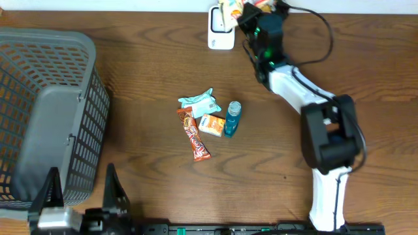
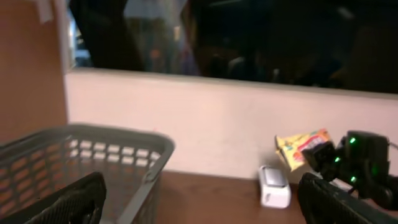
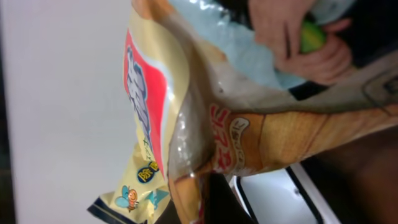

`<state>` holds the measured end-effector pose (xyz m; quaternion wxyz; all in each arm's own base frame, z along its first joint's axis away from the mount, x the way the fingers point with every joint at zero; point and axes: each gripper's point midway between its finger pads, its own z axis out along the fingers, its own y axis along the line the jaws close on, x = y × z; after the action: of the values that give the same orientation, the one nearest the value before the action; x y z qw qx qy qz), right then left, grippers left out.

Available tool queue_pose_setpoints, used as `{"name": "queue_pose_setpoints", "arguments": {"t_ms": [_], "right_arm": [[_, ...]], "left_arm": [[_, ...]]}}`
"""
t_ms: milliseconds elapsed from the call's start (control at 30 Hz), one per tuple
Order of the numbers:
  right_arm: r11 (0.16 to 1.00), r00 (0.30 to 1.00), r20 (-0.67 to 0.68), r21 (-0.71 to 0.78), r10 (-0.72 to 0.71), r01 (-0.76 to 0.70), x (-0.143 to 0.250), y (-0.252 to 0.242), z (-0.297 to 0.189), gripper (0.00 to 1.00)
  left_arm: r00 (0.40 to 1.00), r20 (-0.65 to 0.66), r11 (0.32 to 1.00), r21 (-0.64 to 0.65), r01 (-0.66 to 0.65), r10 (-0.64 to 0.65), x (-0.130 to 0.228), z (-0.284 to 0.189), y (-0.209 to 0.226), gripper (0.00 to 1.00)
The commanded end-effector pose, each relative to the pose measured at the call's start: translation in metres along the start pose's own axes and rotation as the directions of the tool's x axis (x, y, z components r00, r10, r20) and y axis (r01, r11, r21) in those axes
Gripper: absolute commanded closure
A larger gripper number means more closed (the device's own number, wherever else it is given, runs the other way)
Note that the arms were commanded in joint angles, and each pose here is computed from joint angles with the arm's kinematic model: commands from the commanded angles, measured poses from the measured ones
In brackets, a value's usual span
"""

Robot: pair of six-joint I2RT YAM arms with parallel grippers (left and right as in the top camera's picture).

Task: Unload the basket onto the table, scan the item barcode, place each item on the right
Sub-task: 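Carry the snack bag right and drop it at the table's right edge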

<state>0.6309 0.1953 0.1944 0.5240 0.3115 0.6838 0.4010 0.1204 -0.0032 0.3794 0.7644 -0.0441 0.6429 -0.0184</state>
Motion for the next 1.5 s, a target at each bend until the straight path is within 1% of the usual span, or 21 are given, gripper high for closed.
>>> {"name": "queue_pose_setpoints", "arguments": {"t_ms": [0, 67, 233, 300, 367, 433, 500, 533, 633, 733, 800, 867, 967, 1067, 1133, 1233, 1300, 1467], "right_arm": [[0.999, 1.0, 0.022, -0.035, -0.017, 0.018, 0.007, 0.011, 0.022, 0.99], [0.999, 1.0, 0.019, -0.034, -0.015, 0.016, 0.019, 0.002, 0.037, 0.99], [1.0, 1.0, 0.005, -0.021, 0.012, -0.012, 0.039, -0.022, 0.059, 0.99], [1.0, 1.0, 0.005, -0.016, 0.01, -0.01, 0.044, -0.029, 0.065, 0.99], [1.0, 1.0, 0.004, -0.009, 0.01, -0.01, 0.047, -0.035, 0.07, 0.99], [1.0, 1.0, 0.019, 0.0, 0.009, -0.009, 0.047, -0.039, 0.073, 0.99], [1.0, 0.999, 0.034, 0.007, 0.005, -0.005, 0.045, -0.04, 0.074, 0.99], [1.0, 0.999, 0.036, 0.01, -0.001, 0.001, 0.045, -0.041, 0.074, 0.99], [0.999, 0.999, 0.034, -0.001, -0.038, 0.038, 0.043, -0.036, 0.075, 0.99], [0.993, 0.993, 0.005, -0.039, -0.114, 0.115, 0.044, -0.023, 0.074, 0.99], [0.985, 0.987, -0.022, -0.068, -0.159, 0.157, 0.044, -0.011, 0.071, 0.99], [0.981, 0.982, -0.035, -0.066, -0.183, 0.181, 0.039, 0.0, 0.067, 0.99], [0.975, 0.973, -0.058, -0.032, -0.223, 0.221, 0.026, 0.018, 0.056, 0.99], [0.947, 0.944, -0.085, 0.014, -0.32, 0.322, 0.007, 0.044, 0.035, 0.99], [0.913, 0.916, -0.073, 0.082, -0.395, 0.4, -0.017, 0.06, 0.015, 0.99], [0.859, 0.883, -0.022, 0.225, -0.468, 0.461, -0.062, 0.081, -0.024, 0.99], [0.822, 0.863, 0.007, 0.309, -0.505, 0.478, -0.09, 0.091, -0.051, 0.99], [0.734, 0.832, 0.048, 0.501, -0.552, 0.458, -0.154, 0.096, -0.118, 0.99]], "left_arm": [[0.999, -0.054, 0.998, -0.064, -0.01, 0.007, 0.022, 0.008, 0.014, 0.02], [0.995, -0.101, 0.998, -0.068, -0.005, -0.002, 0.041, 0.016, 0.017, 0.02], [0.987, -0.161, 0.997, -0.071, -0.005, -0.007, 0.067, 0.024, 0.022, 0.02], [0.983, -0.182, 0.998, -0.046, -0.046, 0.037, 0.075, 0.027, 0.02, 0.02], [0.969, -0.195, 0.989, 0.044, -0.144, 0.149, 0.082, 0.028, 0.009, 0.02], [0.951, -0.185, 0.964, 0.146, -0.222, 0.247, 0.087, 0.029, -0.005, 0.02], [0.936, -0.161, 0.932, 0.24, -0.271, 0.314, 0.091, 0.027, -0.019, 0.02], [0.931, -0.153, 0.921, 0.266, -0.284, 0.331, 0.092, 0.026, -0.023, 0.02], [0.926, -0.146, 0.912, 0.283, -0.297, 0.347, 0.093, 0.026, -0.025, 0.02], [0.927, -0.135, 0.911, 0.281, -0.302, 0.349, 0.091, 0.027, -0.025, 0.02], [0.93, -0.107, 0.904, 0.297, -0.308, 0.352, 0.086, 0.027, -0.029, 0.02], [0.933, -0.055, 0.888, 0.331, -0.319, 0.356, 0.077, 0.026, -0.038, 0.02], [0.932, 0.01, 0.869, 0.358, -0.34, 0.361, 0.065, 0.025, -0.046, 0.02], [0.931, 0.026, 0.867, 0.357, -0.348, 0.363, 0.061, 0.026, -0.047, 0.02], [0.931, 0.039, 0.857, 0.38, -0.349, 0.362, 0.062, 0.025, -0.051, 0.02], [0.93, 0.096, 0.815, 0.455, -0.359, 0.356, 0.064, 0.025, -0.065, 0.02], [0.926, 0.128, 0.8, 0.471, -0.372, 0.356, 0.067, 0.029, -0.067, 0.02], [0.921, 0.178, 0.8, 0.456, -0.39, 0.347, 0.077, 0.043, -0.064, 0.02]]}}
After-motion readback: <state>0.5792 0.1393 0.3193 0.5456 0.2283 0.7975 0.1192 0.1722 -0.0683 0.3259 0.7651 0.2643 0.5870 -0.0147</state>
